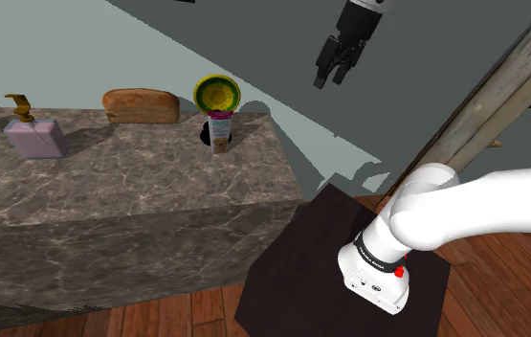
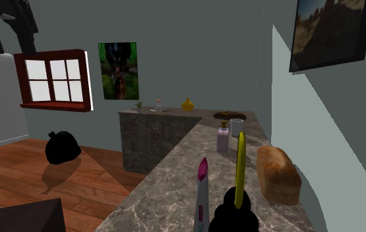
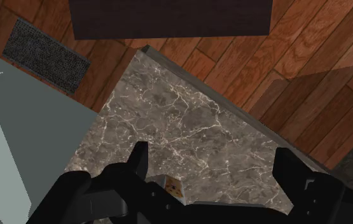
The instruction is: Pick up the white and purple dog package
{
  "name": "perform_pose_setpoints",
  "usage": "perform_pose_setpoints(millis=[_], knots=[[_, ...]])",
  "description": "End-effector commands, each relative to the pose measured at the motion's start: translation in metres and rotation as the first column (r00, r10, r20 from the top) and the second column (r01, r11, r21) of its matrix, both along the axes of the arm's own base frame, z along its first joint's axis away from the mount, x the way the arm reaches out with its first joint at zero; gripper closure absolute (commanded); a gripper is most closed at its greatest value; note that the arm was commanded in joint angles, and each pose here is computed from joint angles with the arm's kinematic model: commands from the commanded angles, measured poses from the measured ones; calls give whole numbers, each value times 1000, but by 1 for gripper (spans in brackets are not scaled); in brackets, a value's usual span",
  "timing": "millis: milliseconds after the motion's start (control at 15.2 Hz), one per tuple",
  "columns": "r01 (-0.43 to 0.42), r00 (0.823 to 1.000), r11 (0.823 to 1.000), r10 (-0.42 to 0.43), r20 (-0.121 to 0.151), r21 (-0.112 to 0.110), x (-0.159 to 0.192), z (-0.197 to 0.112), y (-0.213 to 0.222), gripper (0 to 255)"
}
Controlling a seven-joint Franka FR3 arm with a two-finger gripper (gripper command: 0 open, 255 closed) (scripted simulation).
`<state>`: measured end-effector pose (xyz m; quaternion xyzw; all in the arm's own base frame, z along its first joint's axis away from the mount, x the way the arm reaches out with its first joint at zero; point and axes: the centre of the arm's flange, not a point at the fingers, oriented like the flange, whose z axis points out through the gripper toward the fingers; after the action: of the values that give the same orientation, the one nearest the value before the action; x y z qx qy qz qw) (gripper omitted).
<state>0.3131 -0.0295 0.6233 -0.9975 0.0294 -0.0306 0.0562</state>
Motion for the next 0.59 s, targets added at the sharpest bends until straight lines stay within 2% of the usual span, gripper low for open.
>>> perform_pose_setpoints(millis=[0, 264, 528], knots=[[0, 1000, 1000, 0, 0, 0, 0, 0, 0, 0], [-122, 993, 992, 122, -2, -17, 41, -30, -18, 0], [-242, 970, 970, 242, -6, -33, 84, -59, -31, 0]])
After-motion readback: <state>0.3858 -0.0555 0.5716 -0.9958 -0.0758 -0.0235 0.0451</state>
